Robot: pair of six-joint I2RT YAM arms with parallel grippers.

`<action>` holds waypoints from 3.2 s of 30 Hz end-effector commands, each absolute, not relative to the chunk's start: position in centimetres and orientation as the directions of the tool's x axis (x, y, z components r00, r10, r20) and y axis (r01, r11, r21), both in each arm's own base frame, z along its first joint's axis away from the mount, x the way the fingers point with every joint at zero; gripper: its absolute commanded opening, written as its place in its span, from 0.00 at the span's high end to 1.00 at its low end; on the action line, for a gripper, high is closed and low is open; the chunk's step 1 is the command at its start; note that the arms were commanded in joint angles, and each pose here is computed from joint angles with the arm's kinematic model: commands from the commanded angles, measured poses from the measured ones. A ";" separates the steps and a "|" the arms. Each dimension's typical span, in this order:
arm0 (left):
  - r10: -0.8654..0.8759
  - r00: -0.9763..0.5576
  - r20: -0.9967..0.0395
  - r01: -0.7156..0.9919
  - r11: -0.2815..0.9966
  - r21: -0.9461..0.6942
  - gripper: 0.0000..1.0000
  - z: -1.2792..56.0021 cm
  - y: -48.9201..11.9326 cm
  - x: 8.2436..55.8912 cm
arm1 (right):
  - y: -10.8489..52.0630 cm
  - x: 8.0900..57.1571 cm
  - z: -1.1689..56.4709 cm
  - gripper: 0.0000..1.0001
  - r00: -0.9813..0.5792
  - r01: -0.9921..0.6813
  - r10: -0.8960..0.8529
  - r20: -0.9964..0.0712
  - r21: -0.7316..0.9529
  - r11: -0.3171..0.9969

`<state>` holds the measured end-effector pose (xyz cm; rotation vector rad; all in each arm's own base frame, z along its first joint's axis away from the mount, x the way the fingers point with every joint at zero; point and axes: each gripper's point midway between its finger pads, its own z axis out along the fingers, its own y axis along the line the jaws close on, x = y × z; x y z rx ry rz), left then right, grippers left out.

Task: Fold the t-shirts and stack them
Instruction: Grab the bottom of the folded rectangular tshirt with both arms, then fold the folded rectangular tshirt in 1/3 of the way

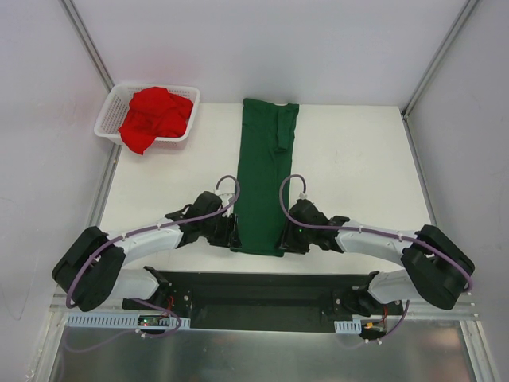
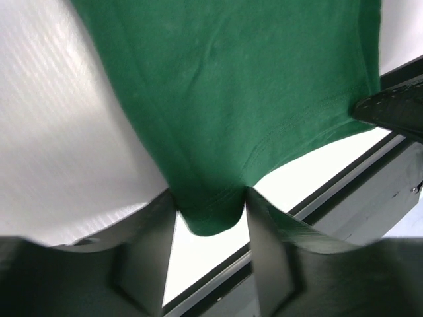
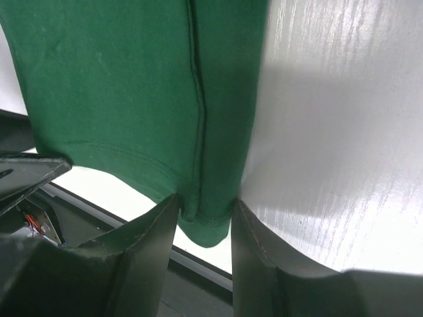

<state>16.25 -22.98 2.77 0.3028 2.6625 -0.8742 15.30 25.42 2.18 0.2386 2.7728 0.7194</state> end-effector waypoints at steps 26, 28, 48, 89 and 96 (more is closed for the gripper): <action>0.095 -0.936 -0.338 0.261 0.832 -0.490 1.00 1.6 -22.1 16.1 | 26.1 15.8 3.1 0.99 -0.950 0.058 0.200 -0.238 0.496 0.866; 0.097 -0.934 -0.345 0.266 0.832 -0.488 1.00 1.8 -22.2 16.3 | 26.1 15.8 3.3 0.99 -0.951 0.057 0.199 -0.239 0.494 0.867; 0.080 -0.923 -0.377 0.283 0.805 -0.521 1.00 5.8 -20.6 13.8 | 24.3 14.1 5.6 0.99 -0.950 0.008 0.146 -0.277 0.444 0.896; 0.079 -0.869 -0.488 0.313 0.853 -0.418 1.00 14.2 -21.3 17.4 | 20.9 17.3 14.7 0.99 -0.843 -0.096 0.052 -0.536 0.246 0.965; 0.073 -0.864 -0.499 0.299 0.871 -0.389 1.00 12.9 -21.5 18.7 | 21.1 20.0 14.5 0.99 -0.833 -0.081 0.064 -0.549 0.237 0.968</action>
